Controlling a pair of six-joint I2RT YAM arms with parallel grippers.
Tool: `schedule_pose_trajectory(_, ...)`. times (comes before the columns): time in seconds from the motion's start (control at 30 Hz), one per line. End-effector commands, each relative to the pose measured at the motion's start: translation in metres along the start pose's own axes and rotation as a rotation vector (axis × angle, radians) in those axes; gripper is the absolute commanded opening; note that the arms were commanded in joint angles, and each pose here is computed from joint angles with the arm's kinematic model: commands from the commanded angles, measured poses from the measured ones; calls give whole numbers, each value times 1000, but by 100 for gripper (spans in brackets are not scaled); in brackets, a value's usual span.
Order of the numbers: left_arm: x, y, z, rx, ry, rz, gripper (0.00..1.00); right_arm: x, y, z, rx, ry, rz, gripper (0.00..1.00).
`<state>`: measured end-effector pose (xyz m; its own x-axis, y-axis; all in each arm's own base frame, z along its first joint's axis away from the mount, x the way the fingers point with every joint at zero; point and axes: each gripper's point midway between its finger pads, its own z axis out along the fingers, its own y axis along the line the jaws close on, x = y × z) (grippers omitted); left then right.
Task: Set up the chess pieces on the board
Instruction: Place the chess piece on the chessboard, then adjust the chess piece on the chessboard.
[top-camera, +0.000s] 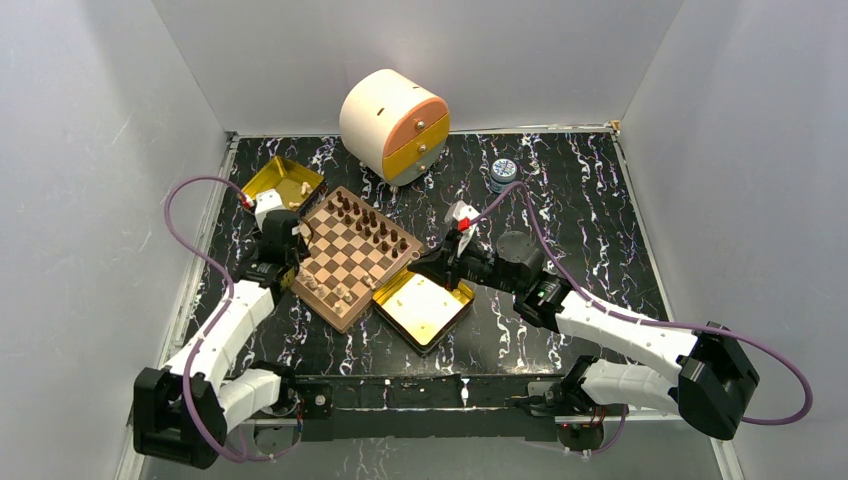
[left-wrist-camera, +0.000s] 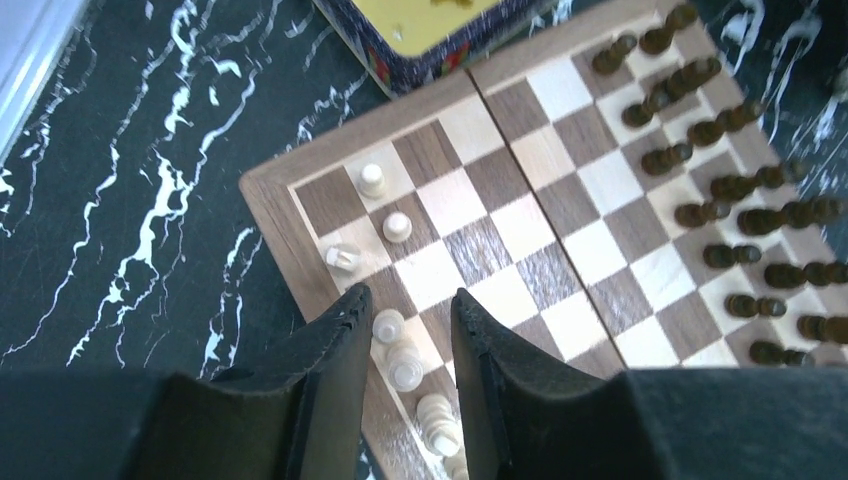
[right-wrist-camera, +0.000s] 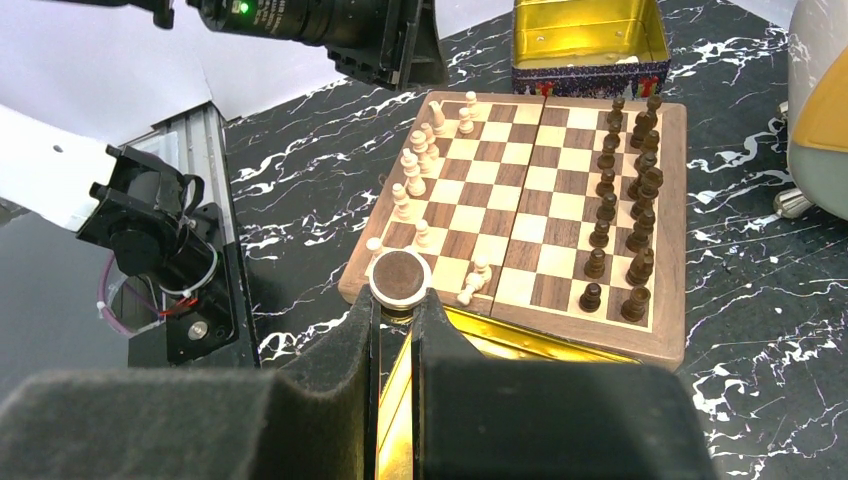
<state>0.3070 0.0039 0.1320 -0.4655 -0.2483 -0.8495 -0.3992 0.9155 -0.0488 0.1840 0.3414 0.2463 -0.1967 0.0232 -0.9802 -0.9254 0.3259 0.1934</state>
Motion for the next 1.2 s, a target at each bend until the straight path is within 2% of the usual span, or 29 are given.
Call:
schedule_pose_trajectory(0.0, 17, 4, -7, 12, 177, 65, 33, -27, 8, -3, -21, -67, -22, 0)
schedule_pose_trajectory(0.17, 16, 9, -5, 7, 309, -22, 32, -25, 8, -4, -18, -59, -19, 0)
schedule_pose_trajectory(0.37, 31, 11, 1, 1, 403, 14, 25, -24, 8, -3, -18, -54, -20, 0)
schedule_pose_trajectory(1.17, 49, 12, 19, -10, 441, 57, 24, -22, 7, 1, -20, -46, -9, 0)
